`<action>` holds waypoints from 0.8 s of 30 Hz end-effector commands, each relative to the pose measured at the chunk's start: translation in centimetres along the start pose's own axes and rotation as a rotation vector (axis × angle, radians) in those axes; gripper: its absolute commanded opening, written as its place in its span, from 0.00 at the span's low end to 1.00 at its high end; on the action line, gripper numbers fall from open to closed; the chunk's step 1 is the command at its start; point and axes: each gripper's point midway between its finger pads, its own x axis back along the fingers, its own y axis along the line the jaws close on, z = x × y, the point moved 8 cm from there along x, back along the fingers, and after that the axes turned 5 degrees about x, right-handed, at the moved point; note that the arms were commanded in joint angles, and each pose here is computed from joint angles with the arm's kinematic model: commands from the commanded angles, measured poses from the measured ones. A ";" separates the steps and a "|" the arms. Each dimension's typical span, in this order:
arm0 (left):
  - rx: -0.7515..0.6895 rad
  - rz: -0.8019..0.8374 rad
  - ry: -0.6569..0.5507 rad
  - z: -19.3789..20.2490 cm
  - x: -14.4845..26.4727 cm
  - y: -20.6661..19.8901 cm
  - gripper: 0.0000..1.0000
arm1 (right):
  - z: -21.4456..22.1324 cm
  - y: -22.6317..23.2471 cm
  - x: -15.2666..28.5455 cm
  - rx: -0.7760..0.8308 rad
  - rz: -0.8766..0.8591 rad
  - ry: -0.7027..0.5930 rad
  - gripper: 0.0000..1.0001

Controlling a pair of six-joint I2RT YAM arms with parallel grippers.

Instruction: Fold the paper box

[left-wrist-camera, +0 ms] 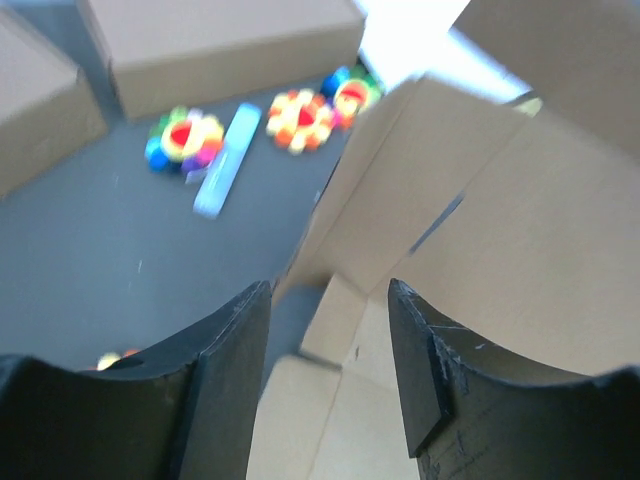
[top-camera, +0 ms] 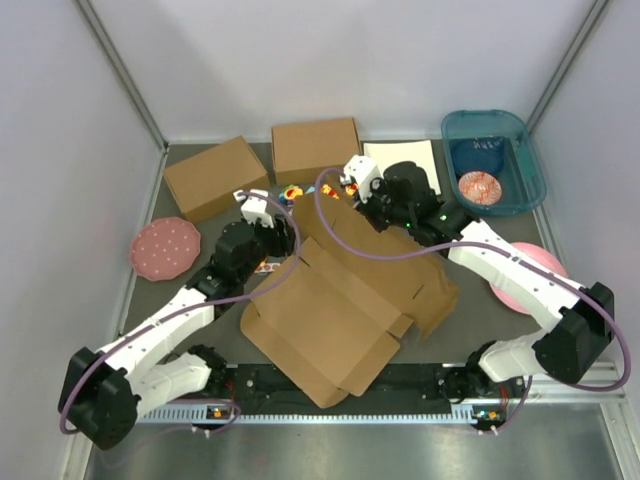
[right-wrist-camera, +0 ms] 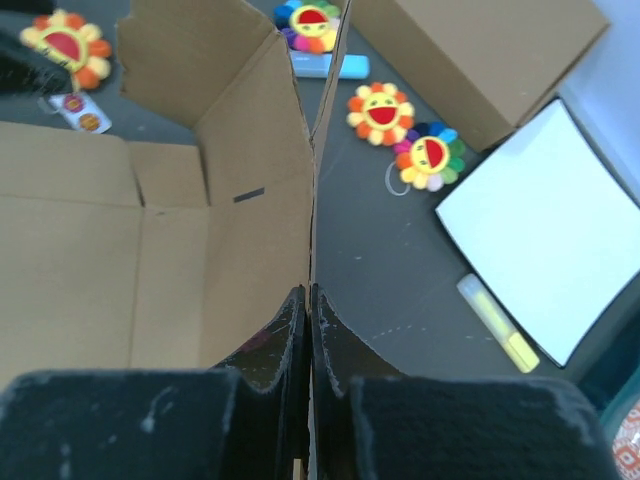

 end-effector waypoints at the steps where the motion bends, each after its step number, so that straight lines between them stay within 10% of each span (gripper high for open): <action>1: -0.061 0.229 -0.276 -4.9 0.7 -2.7 0.57 | -0.5 1.2 1.8 0.025 -0.146 -0.004 0.00; 24: -0.535 0.622 -0.209 -7.0 -4.7 -5.0 0.79 | 1.8 1.6 1.8 -0.011 -0.140 0.051 0.00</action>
